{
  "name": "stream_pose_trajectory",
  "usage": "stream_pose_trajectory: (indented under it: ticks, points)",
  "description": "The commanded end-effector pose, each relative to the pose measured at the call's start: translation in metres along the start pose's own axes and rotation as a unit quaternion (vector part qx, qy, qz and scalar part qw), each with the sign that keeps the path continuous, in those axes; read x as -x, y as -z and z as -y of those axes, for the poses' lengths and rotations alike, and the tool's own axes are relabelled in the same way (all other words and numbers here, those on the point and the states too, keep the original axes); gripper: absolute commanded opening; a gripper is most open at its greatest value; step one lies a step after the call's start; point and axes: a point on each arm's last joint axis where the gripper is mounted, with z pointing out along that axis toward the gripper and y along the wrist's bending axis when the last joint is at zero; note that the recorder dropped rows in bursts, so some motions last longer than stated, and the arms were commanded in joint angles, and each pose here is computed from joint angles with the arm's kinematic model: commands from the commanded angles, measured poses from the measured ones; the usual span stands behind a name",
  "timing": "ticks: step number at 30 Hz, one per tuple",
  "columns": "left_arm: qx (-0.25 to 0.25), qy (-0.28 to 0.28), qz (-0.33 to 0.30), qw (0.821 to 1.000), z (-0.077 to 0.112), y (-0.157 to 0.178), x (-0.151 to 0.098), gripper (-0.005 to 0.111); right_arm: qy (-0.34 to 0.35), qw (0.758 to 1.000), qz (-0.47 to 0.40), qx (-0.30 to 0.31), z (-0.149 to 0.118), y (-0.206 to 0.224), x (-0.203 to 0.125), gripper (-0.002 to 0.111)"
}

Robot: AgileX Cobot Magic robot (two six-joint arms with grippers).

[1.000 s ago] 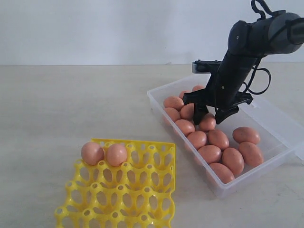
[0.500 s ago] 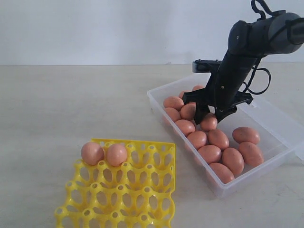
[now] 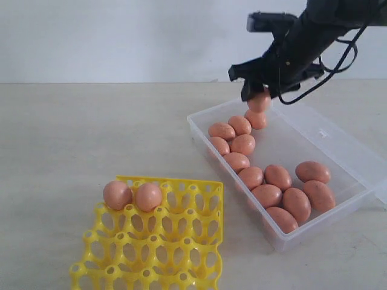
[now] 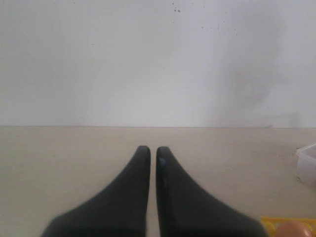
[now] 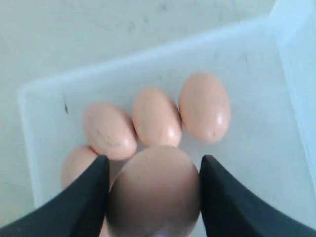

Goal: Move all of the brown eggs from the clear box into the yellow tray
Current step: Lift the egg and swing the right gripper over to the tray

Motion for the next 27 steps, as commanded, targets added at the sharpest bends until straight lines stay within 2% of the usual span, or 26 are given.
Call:
stream_pose_trajectory:
  ticks: [1, 4, 7, 9, 12, 15, 18, 22, 27]
  points:
    - [0.001, 0.005, 0.007, 1.0, 0.0, 0.0, 0.002, 0.004, 0.06, 0.976, 0.208, -0.003, -0.034, 0.039, 0.023, 0.0]
    - [0.001, 0.005, 0.007, 1.0, 0.0, 0.0, 0.002, 0.004, 0.089, 0.919, 0.385, -0.012, -0.053, 0.058, 0.028, 0.0]
    - [0.001, 0.005, 0.007, 1.0, 0.0, 0.0, 0.002, 0.004, 0.043, 0.866, 0.499, -0.005, -0.06, 0.073, 0.025, 0.0]
    - [0.001, 0.005, 0.007, 1.0, 0.0, 0.0, 0.002, 0.004, 0.002, 0.852, 0.523, -0.001, -0.059, 0.081, 0.024, 0.0]
    - [0.001, 0.005, 0.007, 1.0, 0.0, 0.0, 0.002, 0.004, -0.006, 0.843, 0.537, 0.03, -0.068, 0.099, 0.024, 0.0]
    - [0.001, 0.005, 0.007, 1.0, 0.0, 0.0, 0.002, 0.004, 0.133, 0.818, 0.558, 0.051, -0.098, 0.122, 0.019, 0.0]
    - [0.001, 0.005, 0.007, 1.0, 0.0, 0.0, 0.002, 0.004, 0.237, 0.791, 0.557, 0.095, -0.137, 0.139, 0.0, 0.0]
    - [0.001, 0.005, 0.007, 1.0, 0.0, 0.0, 0.002, 0.004, 0.275, 0.792, 0.523, 0.153, -0.166, 0.128, -0.046, 0.0]
    - [0.001, 0.005, 0.007, 1.0, 0.0, 0.0, 0.002, 0.004, 0.232, 0.821, 0.466, 0.232, -0.177, 0.08, -0.119, 0.0]
